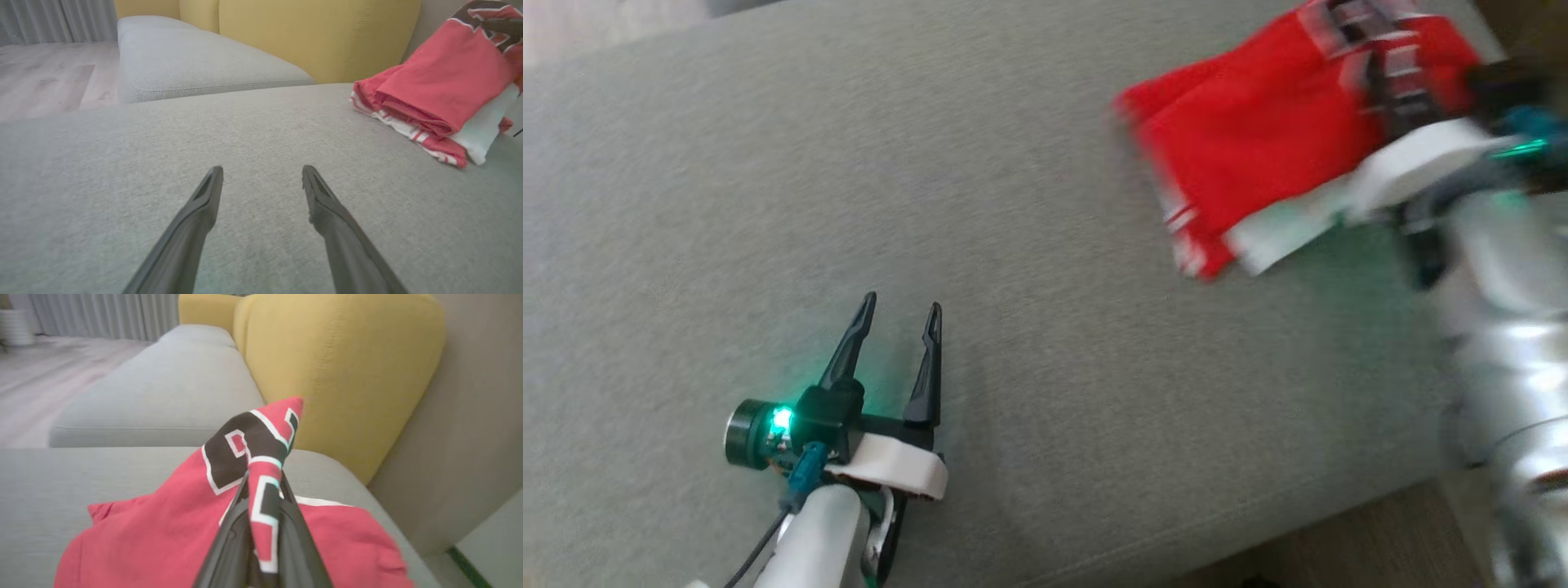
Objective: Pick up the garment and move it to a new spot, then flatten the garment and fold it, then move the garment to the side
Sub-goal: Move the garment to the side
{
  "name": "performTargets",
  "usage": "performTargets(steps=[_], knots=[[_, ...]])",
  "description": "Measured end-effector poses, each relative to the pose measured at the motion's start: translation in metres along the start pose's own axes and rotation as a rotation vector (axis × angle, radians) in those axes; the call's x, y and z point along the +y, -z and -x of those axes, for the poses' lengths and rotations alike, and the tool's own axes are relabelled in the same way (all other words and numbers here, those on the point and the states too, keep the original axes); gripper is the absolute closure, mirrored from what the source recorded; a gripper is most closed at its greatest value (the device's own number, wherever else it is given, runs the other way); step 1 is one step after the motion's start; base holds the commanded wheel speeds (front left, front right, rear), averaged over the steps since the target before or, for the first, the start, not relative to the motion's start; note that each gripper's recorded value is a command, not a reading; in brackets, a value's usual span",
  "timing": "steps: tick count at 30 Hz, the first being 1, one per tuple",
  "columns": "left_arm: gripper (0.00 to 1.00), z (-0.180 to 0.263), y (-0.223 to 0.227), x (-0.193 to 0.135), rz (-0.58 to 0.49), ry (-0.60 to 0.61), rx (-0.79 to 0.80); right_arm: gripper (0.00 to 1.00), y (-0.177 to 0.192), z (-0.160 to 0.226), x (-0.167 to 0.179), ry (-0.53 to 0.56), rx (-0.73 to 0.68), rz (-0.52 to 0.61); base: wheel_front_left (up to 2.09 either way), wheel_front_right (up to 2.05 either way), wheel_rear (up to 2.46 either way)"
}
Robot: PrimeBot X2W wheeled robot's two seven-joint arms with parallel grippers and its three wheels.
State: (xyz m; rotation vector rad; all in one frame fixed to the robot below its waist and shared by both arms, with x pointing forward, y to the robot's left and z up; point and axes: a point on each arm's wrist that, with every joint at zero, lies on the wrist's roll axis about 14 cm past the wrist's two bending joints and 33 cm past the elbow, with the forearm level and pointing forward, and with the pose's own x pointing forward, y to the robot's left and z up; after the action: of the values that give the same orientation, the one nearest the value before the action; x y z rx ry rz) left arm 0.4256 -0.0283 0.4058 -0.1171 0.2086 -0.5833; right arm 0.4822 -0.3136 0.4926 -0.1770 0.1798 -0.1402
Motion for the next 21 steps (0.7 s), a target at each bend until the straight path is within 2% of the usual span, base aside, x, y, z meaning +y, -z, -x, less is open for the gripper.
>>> performTargets(steps=[5,13,14,15,19,21], knots=[[0.0,0.007,0.004,0.019,0.007,-0.048,0.009,1.0,0.009,-0.01,-0.06,0.116,0.067,0.12,0.0,0.0,0.0],[0.0,0.013,0.01,0.037,0.013,-0.098,0.022,1.0,0.018,-0.02,-0.085,0.18,0.129,0.214,0.0,0.0,0.0],[0.0,0.013,0.011,0.038,0.014,-0.101,0.024,0.57,0.015,-0.021,-0.089,0.195,0.122,0.221,0.0,0.0,0.0],[0.0,0.013,0.012,0.039,0.015,-0.103,0.026,0.0,0.012,-0.021,-0.094,0.211,0.118,0.231,0.0,0.0,0.0],[0.0,0.012,0.014,0.04,0.011,-0.105,0.029,0.0,-0.005,-0.019,-0.113,0.284,0.074,0.265,0.0,0.0,0.0],[0.0,0.012,0.013,0.041,0.011,-0.108,0.026,0.0,-0.008,-0.018,-0.112,0.306,0.054,0.248,0.0,0.0,0.0]])
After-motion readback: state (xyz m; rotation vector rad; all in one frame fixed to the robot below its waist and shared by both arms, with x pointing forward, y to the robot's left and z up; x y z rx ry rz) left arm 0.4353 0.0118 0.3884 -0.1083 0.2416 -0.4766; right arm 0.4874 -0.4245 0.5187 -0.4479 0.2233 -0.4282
